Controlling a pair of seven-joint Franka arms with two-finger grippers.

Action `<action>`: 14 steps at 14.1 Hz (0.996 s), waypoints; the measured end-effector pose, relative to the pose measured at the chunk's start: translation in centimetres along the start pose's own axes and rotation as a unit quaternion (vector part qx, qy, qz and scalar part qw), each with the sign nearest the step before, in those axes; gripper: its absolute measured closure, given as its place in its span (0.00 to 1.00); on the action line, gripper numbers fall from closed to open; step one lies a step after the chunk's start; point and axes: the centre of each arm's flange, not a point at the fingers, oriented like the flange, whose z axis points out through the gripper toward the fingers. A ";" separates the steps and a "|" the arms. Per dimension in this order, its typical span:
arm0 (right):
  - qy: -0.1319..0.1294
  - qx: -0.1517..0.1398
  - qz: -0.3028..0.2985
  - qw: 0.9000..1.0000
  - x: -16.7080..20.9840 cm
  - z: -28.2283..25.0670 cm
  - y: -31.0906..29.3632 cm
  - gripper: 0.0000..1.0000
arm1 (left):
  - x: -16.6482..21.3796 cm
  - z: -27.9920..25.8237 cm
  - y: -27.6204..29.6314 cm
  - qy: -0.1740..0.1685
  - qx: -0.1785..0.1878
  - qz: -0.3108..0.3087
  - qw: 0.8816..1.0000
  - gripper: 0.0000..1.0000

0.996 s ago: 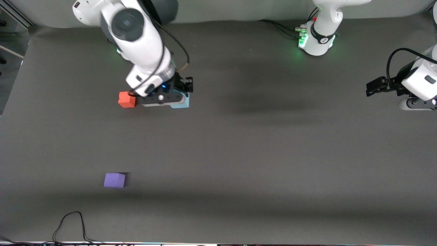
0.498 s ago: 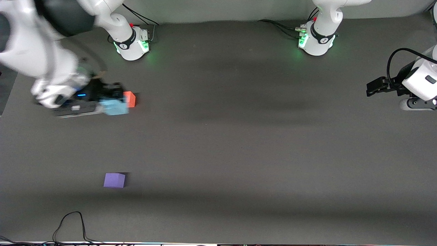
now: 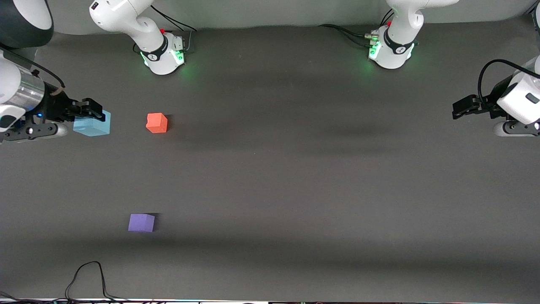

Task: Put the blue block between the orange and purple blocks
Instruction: 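Lower the blue cube between the red and purple cubes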

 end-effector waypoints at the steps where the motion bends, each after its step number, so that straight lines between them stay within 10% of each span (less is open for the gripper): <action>1: 0.008 -0.001 0.001 1.000 0.5 1.6 0.1 0.43 | 0.0 0.0 0.0 0.000 0.000 0.000 1.000 0.00; 10: 0.069 -0.052 0.004 0.996 2.4 20.7 3.9 0.43 | 0.0 0.0 -0.1 0.000 0.000 -0.001 1.000 0.00; 14: 0.071 -0.013 -0.029 0.997 3.7 25.6 4.1 0.43 | 0.0 0.0 0.0 0.000 -0.001 0.000 1.000 0.00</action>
